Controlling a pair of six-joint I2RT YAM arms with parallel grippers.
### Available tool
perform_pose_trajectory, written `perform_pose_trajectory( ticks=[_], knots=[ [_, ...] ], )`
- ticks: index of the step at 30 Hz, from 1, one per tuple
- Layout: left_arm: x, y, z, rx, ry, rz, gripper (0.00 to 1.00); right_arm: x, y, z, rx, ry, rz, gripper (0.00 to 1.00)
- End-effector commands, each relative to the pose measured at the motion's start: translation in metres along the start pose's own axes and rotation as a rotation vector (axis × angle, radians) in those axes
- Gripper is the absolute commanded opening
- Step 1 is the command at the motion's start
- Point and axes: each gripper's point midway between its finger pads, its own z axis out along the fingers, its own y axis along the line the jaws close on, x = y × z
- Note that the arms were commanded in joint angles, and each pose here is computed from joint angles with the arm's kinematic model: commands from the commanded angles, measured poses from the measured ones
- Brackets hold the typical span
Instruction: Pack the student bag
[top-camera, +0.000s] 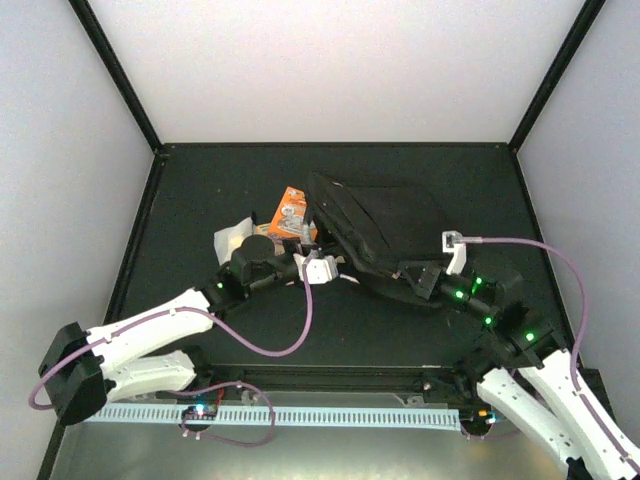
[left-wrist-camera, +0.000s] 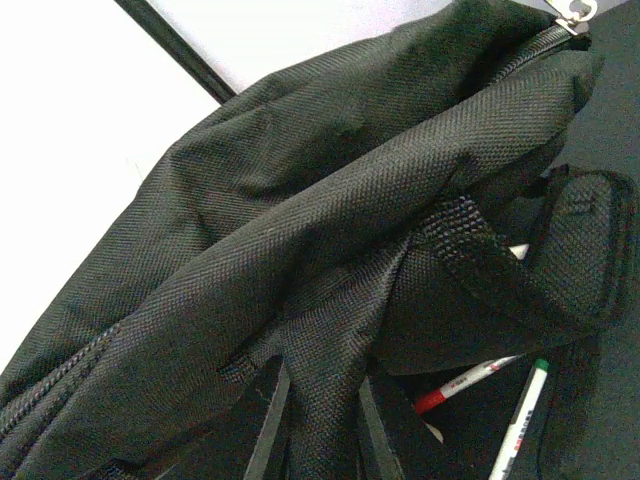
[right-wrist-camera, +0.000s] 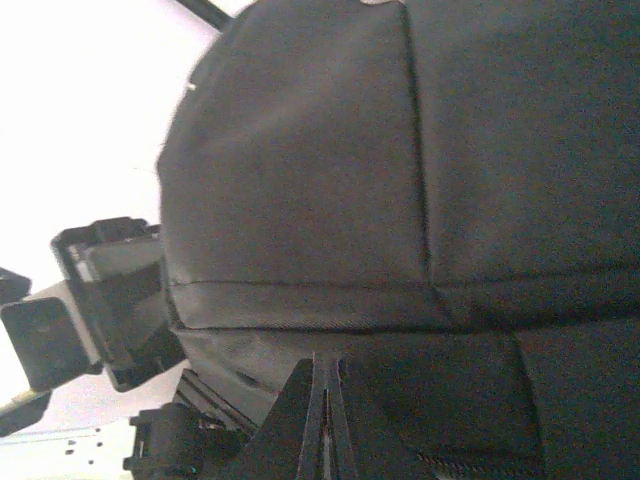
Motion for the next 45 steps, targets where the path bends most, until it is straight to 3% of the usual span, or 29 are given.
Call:
perform_pose_trajectory(
  ticks=[1, 22, 34, 41, 45],
  knots=[
    [-0.03, 0.012, 0.001, -0.002, -0.09, 0.001, 0.02, -0.014, 0.039, 0.001, -0.186, -0.04, -0.082, 0.02],
    [-0.051, 0.018, 0.013, 0.021, -0.119, -0.016, 0.02, -0.082, 0.109, 0.0, -0.27, -0.206, -0.276, 0.02],
    [-0.096, 0.021, 0.026, 0.043, -0.181, 0.026, 0.02, -0.112, 0.125, 0.019, -0.189, -0.258, -0.335, 0.02],
    [-0.071, 0.042, 0.033, -0.066, -0.018, -0.042, 0.01, -0.137, 0.126, -0.019, -0.105, -0.425, -0.409, 0.02],
    [-0.062, 0.042, 0.04, -0.061, 0.04, -0.074, 0.01, -0.139, 0.132, -0.025, -0.123, -0.446, -0.429, 0.02]
  ],
)
